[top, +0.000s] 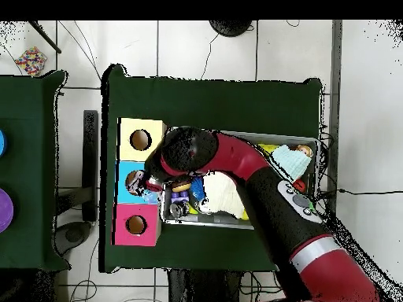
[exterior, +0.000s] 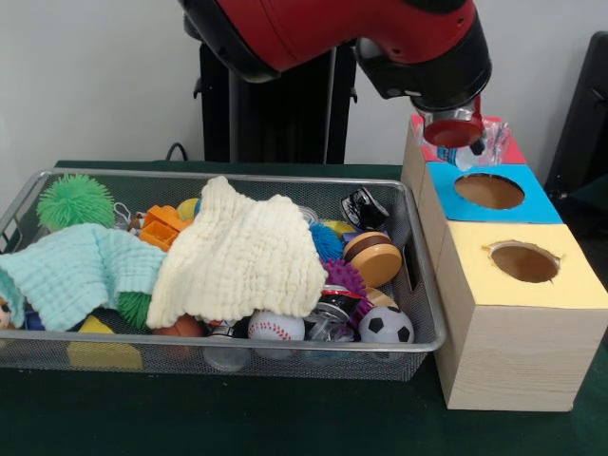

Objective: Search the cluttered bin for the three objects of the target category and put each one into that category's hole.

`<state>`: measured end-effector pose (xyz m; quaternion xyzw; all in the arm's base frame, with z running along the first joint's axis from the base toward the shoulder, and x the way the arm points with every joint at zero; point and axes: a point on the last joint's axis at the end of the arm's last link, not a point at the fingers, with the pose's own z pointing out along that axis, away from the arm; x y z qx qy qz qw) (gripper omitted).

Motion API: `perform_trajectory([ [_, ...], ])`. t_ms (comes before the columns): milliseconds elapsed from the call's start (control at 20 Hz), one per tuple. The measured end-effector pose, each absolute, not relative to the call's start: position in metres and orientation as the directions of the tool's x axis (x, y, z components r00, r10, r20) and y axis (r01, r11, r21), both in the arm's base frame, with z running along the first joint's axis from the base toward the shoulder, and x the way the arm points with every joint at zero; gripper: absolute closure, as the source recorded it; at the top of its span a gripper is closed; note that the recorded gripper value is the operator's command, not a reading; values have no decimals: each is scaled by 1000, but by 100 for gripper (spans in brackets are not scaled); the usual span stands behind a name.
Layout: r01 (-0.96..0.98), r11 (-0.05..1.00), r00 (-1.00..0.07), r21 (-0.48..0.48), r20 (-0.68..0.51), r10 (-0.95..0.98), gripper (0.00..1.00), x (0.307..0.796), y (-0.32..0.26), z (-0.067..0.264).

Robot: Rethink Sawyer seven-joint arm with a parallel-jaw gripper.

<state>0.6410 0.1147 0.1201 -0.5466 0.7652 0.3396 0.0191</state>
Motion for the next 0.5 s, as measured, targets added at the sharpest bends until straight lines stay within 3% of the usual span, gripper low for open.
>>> perform_trajectory([
  [500, -850, 244, -462, 468, -436, -772, 100, 632, 131, 108],
])
